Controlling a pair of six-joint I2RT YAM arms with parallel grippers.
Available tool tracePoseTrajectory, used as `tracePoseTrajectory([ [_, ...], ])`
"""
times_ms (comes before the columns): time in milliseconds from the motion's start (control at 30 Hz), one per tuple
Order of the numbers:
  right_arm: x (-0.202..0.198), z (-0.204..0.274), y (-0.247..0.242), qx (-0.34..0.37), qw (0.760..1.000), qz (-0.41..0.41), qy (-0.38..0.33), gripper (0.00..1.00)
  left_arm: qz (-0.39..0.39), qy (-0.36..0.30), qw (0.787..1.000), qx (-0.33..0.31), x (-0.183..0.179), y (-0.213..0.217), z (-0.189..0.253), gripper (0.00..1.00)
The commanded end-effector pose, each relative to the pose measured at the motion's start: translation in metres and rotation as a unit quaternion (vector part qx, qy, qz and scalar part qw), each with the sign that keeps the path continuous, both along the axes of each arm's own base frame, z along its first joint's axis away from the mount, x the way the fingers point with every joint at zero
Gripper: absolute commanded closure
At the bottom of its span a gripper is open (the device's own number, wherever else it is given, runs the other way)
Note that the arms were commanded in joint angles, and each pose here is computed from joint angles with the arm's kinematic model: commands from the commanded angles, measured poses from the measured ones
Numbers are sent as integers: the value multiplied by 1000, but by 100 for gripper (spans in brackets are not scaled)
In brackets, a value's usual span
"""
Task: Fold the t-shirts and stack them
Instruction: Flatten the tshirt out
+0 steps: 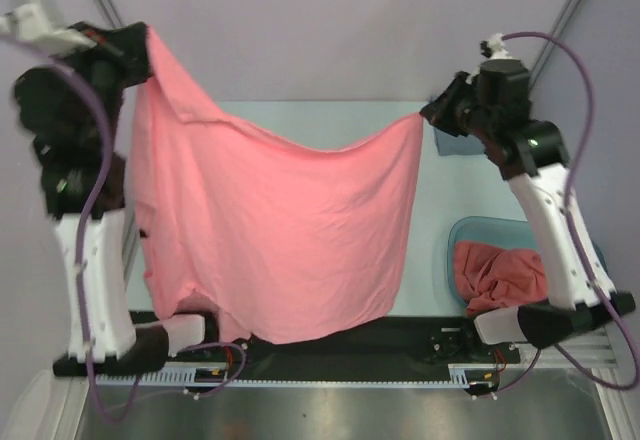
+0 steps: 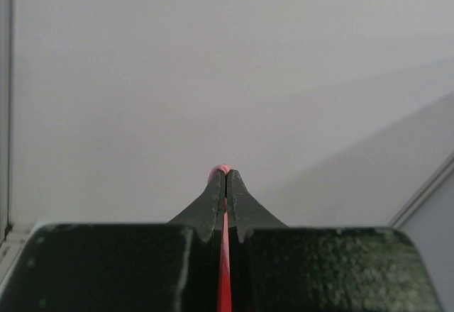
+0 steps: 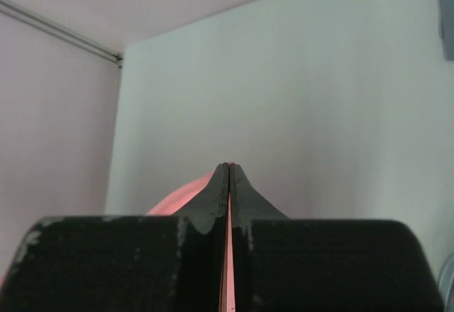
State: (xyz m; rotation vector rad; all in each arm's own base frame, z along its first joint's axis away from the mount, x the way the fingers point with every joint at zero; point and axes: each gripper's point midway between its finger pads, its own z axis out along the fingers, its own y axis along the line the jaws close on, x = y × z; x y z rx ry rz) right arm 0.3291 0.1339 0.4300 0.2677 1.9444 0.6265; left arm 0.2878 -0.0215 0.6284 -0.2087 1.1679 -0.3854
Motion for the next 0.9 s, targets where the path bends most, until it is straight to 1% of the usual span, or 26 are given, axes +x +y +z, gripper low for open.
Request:
tracePoseTrajectory([
  [0,70,-44,4,-20,999,-39,4,100,-16,126,992,19,120,-4,-99,100],
  [67,100,-76,2,-25,998,-50,24,100,-16,170,985,14,162,-1,-145,100],
  [100,124,-107,6,-36,997,-53,41,100,-18,211,977,11,196,0,-187,100],
  [167,151,-139,3,-49,995,-65,58,100,-19,237,971,10,228,1,-229,100],
  [200,166,-144,5,-50,996,-65,46,100,-20,278,960,7,255,3,-278,100],
  [233,184,-175,7,-70,994,-62,63,100,-24,279,960,9,268,3,-290,100],
  [300,208,-197,1,-81,992,-72,69,100,-29,299,954,9,292,4,-326,100],
  [333,224,-217,2,-87,990,-71,82,100,-37,318,947,9,314,4,-357,100],
  [400,243,-236,-4,-90,989,-77,90,100,-38,327,944,11,333,6,-375,100],
  [433,250,-242,-2,-85,989,-70,94,100,-44,332,942,9,349,6,-388,100],
  [467,264,-255,-1,-89,989,-69,97,100,-49,330,943,8,356,6,-391,100],
  [533,276,-268,0,-93,988,-64,102,100,-55,326,944,-1,373,6,-398,100],
  [600,291,-278,1,-96,988,-63,103,100,-54,324,944,-8,382,9,-400,100],
  [633,296,-281,-1,-95,988,-64,105,100,-56,314,948,-8,386,9,-391,100],
  [700,307,-286,-2,-94,988,-64,106,100,-47,314,948,-9,389,13,-395,100],
  [867,319,-290,-5,-89,989,-63,99,100,-45,306,951,-25,392,24,-394,99],
])
